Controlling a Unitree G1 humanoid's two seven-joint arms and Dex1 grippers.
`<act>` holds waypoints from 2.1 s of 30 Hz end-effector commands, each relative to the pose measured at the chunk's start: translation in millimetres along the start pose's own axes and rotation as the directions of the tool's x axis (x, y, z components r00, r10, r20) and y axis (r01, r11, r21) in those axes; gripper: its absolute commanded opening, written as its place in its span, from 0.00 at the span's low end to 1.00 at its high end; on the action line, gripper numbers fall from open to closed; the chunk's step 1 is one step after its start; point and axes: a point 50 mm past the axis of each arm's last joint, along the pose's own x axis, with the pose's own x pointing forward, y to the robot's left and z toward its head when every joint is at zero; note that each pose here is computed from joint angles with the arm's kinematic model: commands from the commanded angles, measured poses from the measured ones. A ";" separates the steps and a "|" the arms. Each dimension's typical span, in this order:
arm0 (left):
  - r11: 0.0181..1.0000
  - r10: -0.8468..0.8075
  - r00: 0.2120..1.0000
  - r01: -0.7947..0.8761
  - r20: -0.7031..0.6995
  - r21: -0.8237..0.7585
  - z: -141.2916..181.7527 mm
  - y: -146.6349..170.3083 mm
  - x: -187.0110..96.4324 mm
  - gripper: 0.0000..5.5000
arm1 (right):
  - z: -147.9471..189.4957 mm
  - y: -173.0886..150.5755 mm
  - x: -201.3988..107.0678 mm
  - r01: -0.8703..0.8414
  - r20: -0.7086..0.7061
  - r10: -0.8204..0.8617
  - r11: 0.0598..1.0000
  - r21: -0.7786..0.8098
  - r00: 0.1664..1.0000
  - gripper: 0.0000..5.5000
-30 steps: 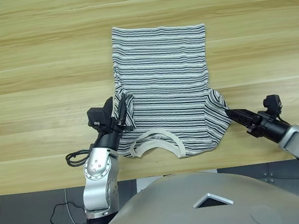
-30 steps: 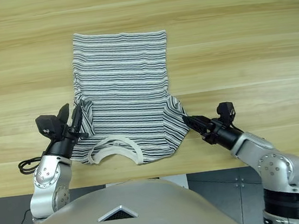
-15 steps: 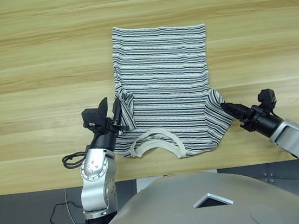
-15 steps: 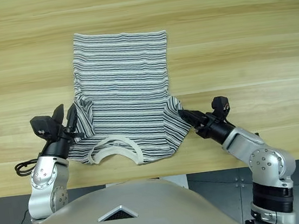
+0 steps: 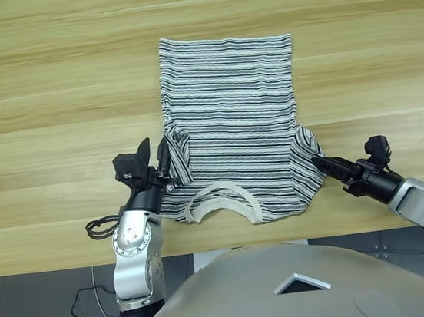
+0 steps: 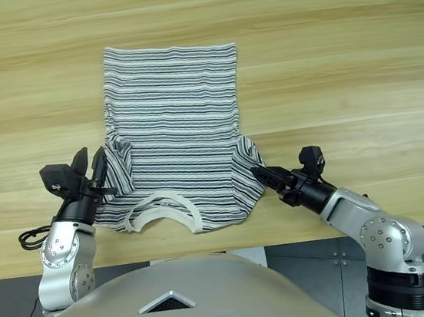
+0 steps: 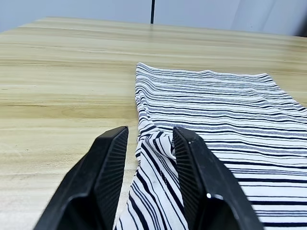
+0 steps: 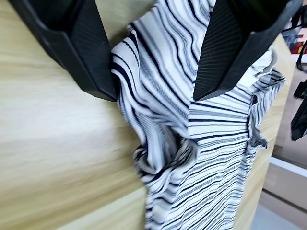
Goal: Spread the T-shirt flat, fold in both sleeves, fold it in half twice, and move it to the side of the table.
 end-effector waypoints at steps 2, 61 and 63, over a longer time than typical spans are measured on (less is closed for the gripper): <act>1.000 -0.004 1.000 0.004 0.003 0.003 2.2 2.0 1.1 0.32 | -29.2 -4.2 1.5 0.043 -0.135 -0.033 0.997 0.069 0.990 0.52; 1.000 -0.004 1.000 0.004 0.005 -0.009 -1.3 -3.1 4.7 0.32 | 60.5 -20.7 -9.7 0.249 0.149 -0.211 0.915 -0.316 0.966 0.02; 1.000 -0.006 1.000 0.006 0.004 -0.010 -1.6 -3.6 4.9 0.32 | 60.1 -19.5 -9.2 0.247 0.150 -0.209 0.915 -0.319 0.966 0.02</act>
